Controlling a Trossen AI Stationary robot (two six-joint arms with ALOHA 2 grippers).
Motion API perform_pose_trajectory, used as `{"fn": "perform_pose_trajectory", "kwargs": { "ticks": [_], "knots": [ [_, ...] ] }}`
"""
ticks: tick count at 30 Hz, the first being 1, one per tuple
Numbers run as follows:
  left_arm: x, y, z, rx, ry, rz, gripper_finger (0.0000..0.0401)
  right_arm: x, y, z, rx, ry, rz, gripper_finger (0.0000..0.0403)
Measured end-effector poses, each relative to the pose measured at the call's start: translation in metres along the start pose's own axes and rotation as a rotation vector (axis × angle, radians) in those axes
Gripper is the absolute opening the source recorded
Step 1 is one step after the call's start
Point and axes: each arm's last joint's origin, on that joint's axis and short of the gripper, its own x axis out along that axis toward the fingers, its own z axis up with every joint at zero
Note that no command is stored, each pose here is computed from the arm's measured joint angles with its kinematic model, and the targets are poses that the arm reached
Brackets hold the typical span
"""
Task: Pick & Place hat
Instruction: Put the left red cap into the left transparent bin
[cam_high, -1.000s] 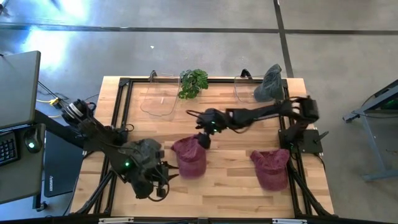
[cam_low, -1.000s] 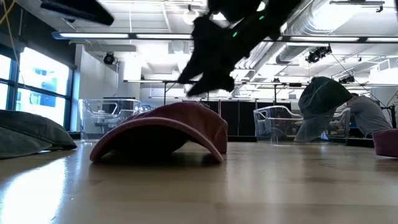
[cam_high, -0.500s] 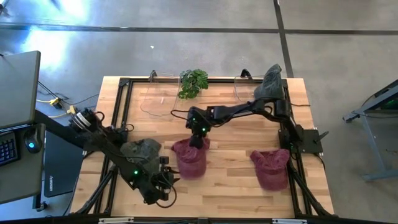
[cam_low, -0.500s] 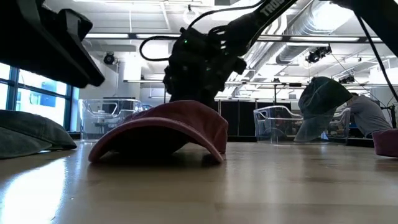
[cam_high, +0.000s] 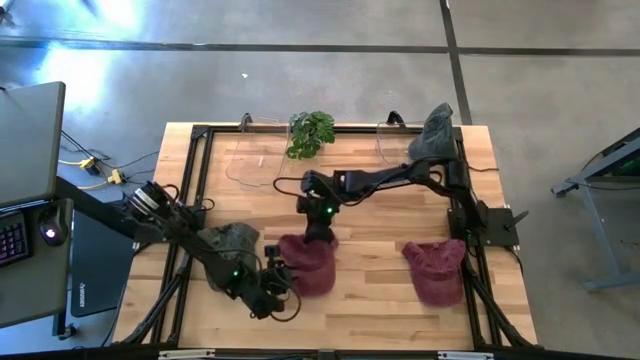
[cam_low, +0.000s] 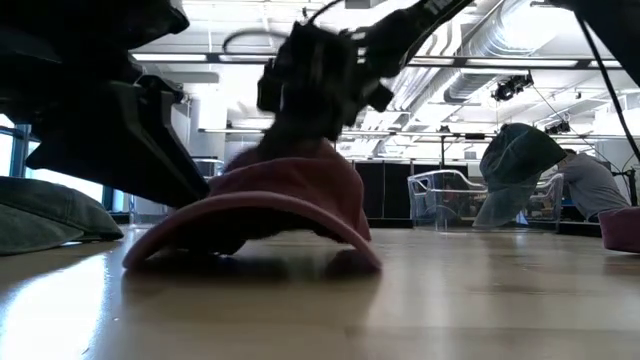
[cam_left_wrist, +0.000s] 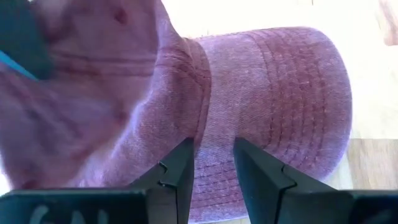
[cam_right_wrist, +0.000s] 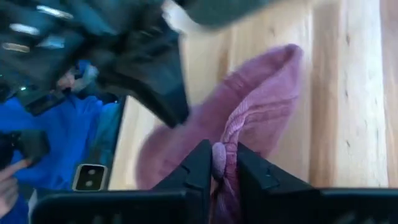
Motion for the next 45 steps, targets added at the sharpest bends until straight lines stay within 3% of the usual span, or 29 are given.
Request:
{"fn": "perform_pose_trajectory", "kwargs": {
  "ticks": [5, 10, 16, 20, 28, 34, 38, 45],
  "knots": [
    [-0.005, -0.004, -0.003, 0.03, -0.02, 0.027, 0.011, -0.021, 0.034, 0.013, -0.124, -0.049, 0.079, 0.0023],
    [-0.011, -0.008, -0.004, 0.111, -0.048, 0.066, 0.011, -0.034, 0.078, 0.02, -0.24, -0.08, 0.188, 0.0029],
    [-0.019, -0.008, 0.003, 0.221, -0.096, 0.21, 0.011, -0.033, 0.123, 0.015, -0.384, -0.062, 0.302, 0.0029],
    [-0.026, -0.006, 0.007, 0.274, -0.07, 0.284, 0.011, -0.037, 0.138, 0.011, -0.418, -0.064, 0.25, 0.0024],
    [-0.061, 0.001, -0.012, 0.28, 0.027, 0.406, 0.011, -0.033, 0.132, 0.0, -0.378, 0.006, 0.11, 0.0036],
    [-0.102, 0.001, -0.014, 0.188, -0.207, 0.428, 0.011, -0.027, 0.134, -0.002, -0.405, -0.002, 0.004, 0.0024],
    [-0.129, 0.01, 0.001, 0.084, -0.362, 0.402, 0.011, -0.026, 0.133, -0.003, -0.404, -0.018, -0.095, 0.0032],
    [-0.147, 0.042, 0.035, -0.034, -0.35, 0.349, 0.0132, -0.024, 0.136, 0.0, -0.435, -0.059, -0.132, 0.0024]
  ]
}}
